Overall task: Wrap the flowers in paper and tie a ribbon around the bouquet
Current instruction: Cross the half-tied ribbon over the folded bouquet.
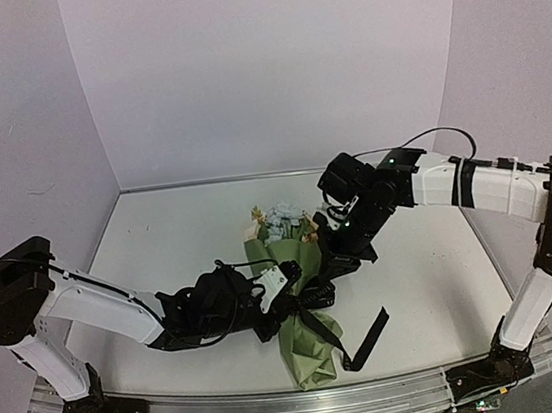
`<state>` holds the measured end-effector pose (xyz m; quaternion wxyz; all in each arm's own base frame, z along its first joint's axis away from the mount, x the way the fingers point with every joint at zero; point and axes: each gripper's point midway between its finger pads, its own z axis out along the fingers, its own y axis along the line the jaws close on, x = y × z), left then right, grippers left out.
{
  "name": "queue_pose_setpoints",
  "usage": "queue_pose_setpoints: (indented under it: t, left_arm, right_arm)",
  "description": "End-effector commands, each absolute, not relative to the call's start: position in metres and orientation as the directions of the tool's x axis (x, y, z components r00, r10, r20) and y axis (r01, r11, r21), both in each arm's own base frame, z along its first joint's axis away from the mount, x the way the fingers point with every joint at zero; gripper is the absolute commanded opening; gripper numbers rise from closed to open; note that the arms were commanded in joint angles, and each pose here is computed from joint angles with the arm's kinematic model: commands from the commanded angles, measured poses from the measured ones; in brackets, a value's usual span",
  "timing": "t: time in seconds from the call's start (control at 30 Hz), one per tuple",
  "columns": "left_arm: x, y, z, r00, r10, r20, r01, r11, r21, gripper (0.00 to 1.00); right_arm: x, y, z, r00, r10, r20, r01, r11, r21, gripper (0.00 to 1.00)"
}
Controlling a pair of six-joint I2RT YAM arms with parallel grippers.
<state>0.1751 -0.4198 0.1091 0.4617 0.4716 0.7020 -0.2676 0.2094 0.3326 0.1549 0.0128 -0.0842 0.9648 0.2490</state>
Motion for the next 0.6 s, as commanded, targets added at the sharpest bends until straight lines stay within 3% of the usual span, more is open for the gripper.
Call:
queue_pose_setpoints:
  t: [0.0,0.13,0.23,0.57]
  left_arm:
    - [0.172,-0.434,0.128,-0.111,0.380,-0.918,0.925,0.378,0.044,0.12]
    - [0.167,-0.431,0.128,-0.125,0.385,-0.914,0.930,0.368,0.027,0.39]
    - [0.165,-0.426,0.128,-0.144,0.384,-0.912,0.927,0.375,0.011,0.51]
    - [0.149,-0.407,0.158,-0.142,0.333,-0.932,0.942,0.336,-0.024,0.68]
  right_arm:
    - [0.215,0.341,0.161,-0.982,-0.189,-0.016,-0.172,0.853,0.492,0.00]
    - [0.227,0.348,0.161,-0.986,-0.166,0.001,-0.143,0.851,0.506,0.00]
    - [0.232,0.353,0.163,-0.987,-0.161,0.003,-0.136,0.846,0.515,0.00]
    - [0.238,0.367,0.170,-0.987,-0.160,0.024,-0.121,0.827,0.549,0.00]
